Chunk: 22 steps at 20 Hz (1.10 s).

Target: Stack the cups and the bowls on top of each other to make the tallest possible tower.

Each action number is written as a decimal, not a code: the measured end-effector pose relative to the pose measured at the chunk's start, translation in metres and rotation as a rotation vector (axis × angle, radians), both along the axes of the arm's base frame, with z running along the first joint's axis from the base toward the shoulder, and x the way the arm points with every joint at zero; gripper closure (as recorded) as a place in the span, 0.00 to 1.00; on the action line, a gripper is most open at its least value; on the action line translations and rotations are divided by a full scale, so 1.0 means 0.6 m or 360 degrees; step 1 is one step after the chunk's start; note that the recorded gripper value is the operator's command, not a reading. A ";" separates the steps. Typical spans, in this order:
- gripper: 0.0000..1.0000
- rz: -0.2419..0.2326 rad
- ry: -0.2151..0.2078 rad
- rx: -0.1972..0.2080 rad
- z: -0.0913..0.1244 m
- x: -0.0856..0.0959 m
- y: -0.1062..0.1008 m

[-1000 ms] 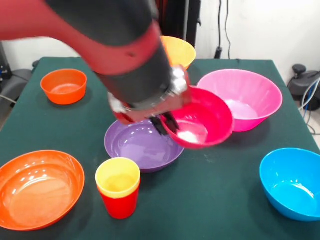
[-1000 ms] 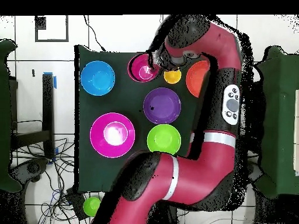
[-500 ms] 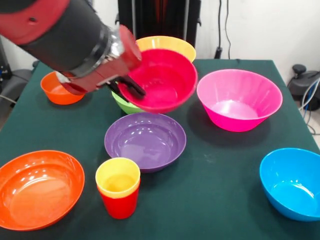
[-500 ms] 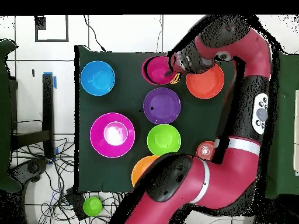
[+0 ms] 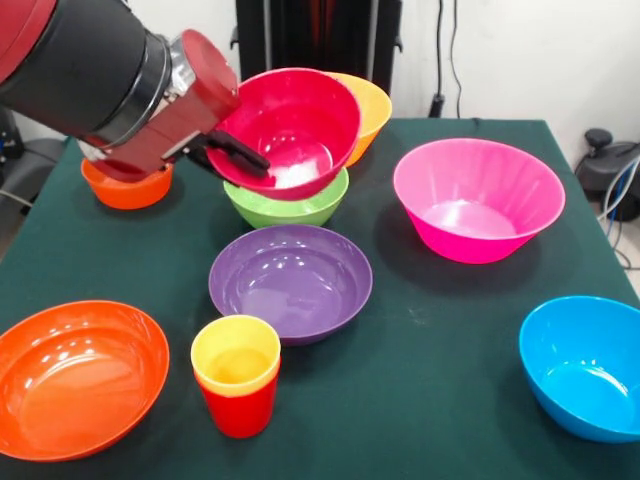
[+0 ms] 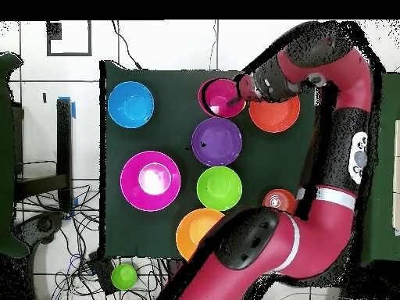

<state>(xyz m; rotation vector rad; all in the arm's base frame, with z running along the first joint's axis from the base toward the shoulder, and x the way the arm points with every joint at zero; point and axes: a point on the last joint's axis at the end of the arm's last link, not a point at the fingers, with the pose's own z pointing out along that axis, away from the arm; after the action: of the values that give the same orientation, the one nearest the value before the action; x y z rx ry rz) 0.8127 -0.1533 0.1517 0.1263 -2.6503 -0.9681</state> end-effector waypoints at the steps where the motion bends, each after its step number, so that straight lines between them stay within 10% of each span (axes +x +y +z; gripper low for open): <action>1: 1.00 0.0013 -0.0013 0.0002 -0.004 0.001 0.000; 22: 1.00 0.0348 -0.0252 -0.0037 -0.140 -0.007 -0.030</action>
<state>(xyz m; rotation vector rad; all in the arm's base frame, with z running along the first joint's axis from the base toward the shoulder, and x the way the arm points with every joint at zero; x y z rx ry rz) 0.8087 -0.1712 0.0678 0.4953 -2.7157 -0.8875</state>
